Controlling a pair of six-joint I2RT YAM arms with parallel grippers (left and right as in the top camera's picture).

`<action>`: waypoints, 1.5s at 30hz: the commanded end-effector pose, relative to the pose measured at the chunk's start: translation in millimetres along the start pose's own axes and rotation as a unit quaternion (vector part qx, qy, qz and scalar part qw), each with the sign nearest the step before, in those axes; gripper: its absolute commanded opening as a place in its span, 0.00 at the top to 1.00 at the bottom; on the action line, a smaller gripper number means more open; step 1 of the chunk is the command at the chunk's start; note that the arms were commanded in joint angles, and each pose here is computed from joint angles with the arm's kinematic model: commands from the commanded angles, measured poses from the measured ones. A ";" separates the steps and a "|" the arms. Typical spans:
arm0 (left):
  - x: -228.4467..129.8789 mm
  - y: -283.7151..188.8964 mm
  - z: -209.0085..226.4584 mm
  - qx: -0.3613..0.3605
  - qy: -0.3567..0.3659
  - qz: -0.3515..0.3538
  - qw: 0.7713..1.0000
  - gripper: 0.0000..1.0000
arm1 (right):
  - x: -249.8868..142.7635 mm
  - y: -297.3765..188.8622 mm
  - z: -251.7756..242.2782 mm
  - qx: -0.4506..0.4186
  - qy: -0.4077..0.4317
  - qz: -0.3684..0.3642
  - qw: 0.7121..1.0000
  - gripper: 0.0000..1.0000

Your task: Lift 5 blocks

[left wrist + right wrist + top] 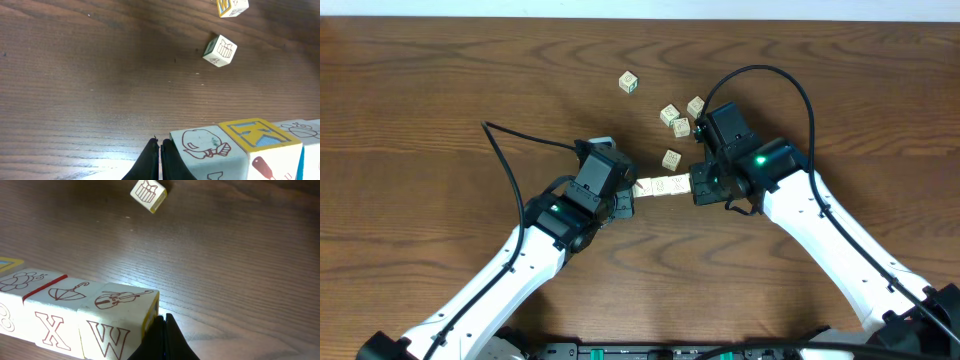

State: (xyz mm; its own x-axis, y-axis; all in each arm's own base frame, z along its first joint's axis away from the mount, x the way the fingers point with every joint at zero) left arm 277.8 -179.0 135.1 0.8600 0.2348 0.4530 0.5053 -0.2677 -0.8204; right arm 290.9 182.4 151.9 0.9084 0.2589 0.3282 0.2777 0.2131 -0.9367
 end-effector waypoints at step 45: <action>-48.4 -13.8 -125.5 -0.235 0.069 0.132 0.960 0.93 | -42.4 -9.2 125.7 0.356 -0.056 0.067 0.930 0.99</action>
State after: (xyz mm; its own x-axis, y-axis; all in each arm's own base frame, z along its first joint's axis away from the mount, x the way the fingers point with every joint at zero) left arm 277.4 -188.3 98.2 0.9016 0.1879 0.3897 0.4262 -0.2303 -0.8748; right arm 282.9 175.0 110.4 0.9211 0.2419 0.3050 0.2633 0.1902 -0.9458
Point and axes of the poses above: each gripper's point midway between its finger pads, its own y axis out along the fingers, its own z axis along the line the jaws close on, x = y × z, the point moved 2 cm from there along -y, back along the fingers, and after that the axes turned 6 degrees about -y, right-handed, at the moved point
